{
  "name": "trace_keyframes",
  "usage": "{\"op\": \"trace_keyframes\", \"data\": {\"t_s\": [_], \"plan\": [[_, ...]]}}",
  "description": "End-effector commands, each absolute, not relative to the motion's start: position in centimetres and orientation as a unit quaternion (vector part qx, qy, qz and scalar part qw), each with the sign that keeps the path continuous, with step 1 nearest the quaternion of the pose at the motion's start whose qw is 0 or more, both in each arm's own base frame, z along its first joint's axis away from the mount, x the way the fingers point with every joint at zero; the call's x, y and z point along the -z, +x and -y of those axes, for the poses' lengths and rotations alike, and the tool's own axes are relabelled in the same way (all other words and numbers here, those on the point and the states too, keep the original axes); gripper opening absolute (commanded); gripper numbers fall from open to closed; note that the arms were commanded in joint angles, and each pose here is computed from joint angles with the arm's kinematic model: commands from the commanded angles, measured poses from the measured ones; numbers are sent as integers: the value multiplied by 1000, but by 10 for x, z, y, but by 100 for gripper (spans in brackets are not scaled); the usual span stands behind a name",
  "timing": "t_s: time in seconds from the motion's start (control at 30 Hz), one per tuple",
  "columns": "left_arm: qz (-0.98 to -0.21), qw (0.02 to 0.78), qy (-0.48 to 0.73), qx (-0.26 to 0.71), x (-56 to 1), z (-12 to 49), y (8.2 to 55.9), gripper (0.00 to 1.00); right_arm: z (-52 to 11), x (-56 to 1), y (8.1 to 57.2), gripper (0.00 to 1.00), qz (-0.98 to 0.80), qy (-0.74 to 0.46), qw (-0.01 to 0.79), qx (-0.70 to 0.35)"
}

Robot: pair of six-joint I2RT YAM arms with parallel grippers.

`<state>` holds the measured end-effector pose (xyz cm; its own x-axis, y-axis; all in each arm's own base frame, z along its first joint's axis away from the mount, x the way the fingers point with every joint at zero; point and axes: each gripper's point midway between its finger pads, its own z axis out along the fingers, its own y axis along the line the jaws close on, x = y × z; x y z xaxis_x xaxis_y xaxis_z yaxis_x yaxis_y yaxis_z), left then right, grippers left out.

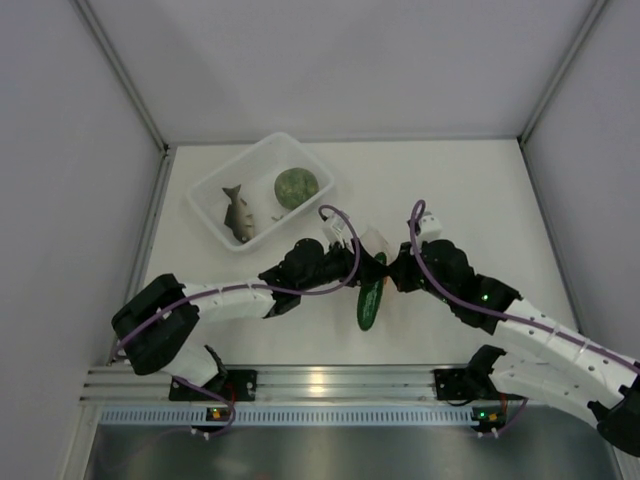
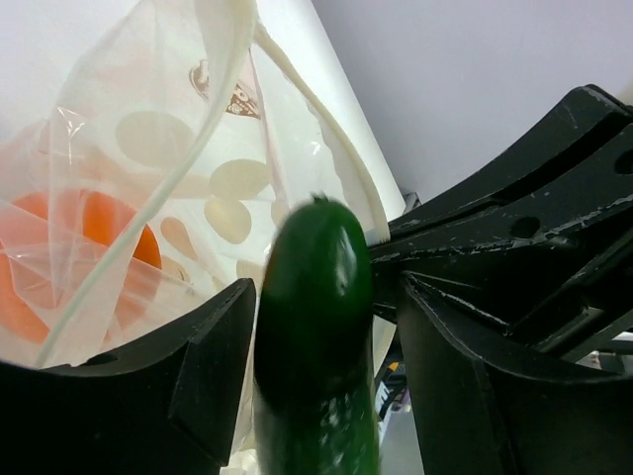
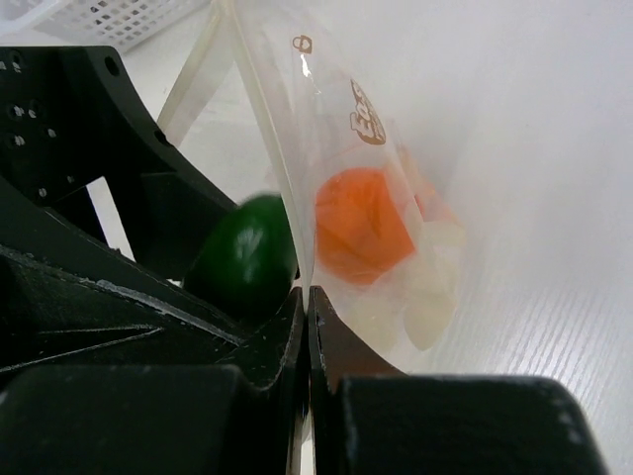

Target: Open the zip-top bag and remove the fake food

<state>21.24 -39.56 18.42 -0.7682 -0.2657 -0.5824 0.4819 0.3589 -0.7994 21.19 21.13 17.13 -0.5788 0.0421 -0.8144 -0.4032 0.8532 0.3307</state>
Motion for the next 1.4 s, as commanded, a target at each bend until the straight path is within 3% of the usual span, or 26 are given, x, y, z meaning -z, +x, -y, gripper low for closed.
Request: {"op": "trace_keyframes", "data": {"t_s": [0.0, 0.13, 0.17, 0.23, 0.47, 0.73, 1.1, 1.2, 1.37], "plan": [[-701, 343, 86, 619, -226, 414, 208, 65, -253, -226, 204, 0, -789, -124, 471, -374], [-706, 344, 81, 614, -220, 414, 211, 47, -253, -225, 203, 0, -791, -125, 469, -373], [-708, 343, 78, 612, -219, 415, 212, 18, -253, -224, 204, 0, -792, -124, 468, -371], [-711, 342, 68, 611, -216, 414, 215, 1, -253, -221, 204, 0, -795, -124, 466, -369], [-719, 346, 61, 599, -206, 409, 219, 0, -226, -196, 223, 0, -830, -92, 477, -275], [-688, 346, 100, 630, -239, 404, 209, 0, -204, -154, 244, 0, -863, -83, 463, -184], [-648, 397, 88, 644, -282, 356, 208, 0, -180, -166, 271, 0, -868, -60, 473, -139], [-673, 447, 29, 588, -286, 320, 240, 0, -173, -177, 269, 0, -863, -53, 482, -142], [-760, 549, -61, 343, -272, 235, 309, 0, -167, -201, 256, 0, -853, -48, 492, -170]]}}
